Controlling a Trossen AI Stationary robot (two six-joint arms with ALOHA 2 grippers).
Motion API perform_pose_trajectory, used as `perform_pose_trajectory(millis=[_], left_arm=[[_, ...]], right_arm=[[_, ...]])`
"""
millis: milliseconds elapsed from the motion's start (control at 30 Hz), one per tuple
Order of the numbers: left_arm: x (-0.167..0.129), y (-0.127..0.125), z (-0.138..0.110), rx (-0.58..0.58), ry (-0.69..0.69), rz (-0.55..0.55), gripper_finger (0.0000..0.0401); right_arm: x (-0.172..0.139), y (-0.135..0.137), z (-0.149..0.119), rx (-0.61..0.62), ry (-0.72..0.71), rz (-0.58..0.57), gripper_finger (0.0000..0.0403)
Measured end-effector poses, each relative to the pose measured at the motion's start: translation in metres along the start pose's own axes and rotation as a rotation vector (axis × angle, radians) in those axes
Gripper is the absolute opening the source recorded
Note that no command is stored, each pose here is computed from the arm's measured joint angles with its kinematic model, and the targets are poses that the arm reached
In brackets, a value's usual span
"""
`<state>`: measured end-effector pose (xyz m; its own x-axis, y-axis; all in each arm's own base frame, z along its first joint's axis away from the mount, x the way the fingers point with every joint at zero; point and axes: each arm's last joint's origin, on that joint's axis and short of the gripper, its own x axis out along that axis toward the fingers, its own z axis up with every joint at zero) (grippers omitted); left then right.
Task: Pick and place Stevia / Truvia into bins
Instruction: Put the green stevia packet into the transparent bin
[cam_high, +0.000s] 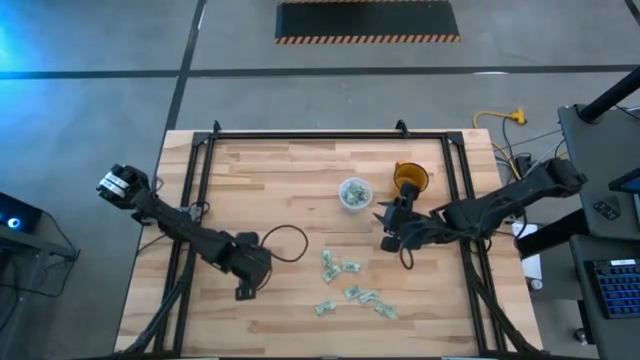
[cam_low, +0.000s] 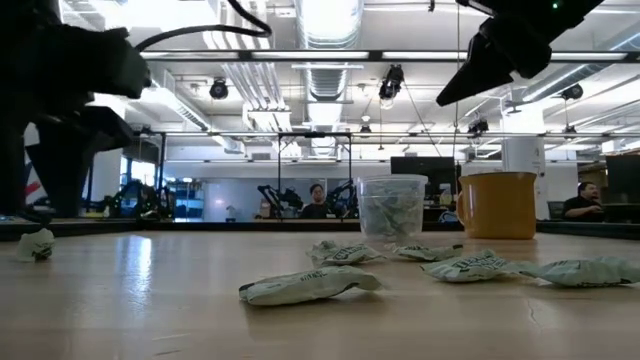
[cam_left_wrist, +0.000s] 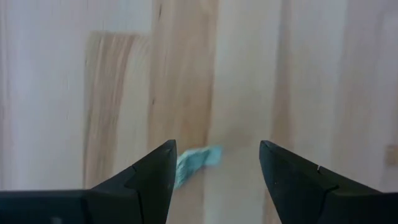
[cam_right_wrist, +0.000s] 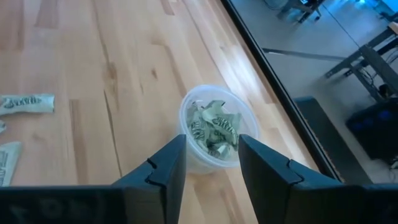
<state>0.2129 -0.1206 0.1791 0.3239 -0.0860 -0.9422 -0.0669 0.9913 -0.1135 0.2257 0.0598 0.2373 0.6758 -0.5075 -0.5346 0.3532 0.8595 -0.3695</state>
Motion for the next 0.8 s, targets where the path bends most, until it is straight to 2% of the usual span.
perform_pose_trajectory(millis=[367,800], left_arm=[[0.010,0.002,-0.009,0.074,0.052,0.065,0.0212],[0.029,0.007,-0.018,0.079,0.085,0.105,0.0211]], right_arm=[[0.009,0.008,-0.004,-0.041,0.033,-0.008,0.0128],[0.009,0.008,-0.004,-0.038,0.033,-0.008,0.0122]])
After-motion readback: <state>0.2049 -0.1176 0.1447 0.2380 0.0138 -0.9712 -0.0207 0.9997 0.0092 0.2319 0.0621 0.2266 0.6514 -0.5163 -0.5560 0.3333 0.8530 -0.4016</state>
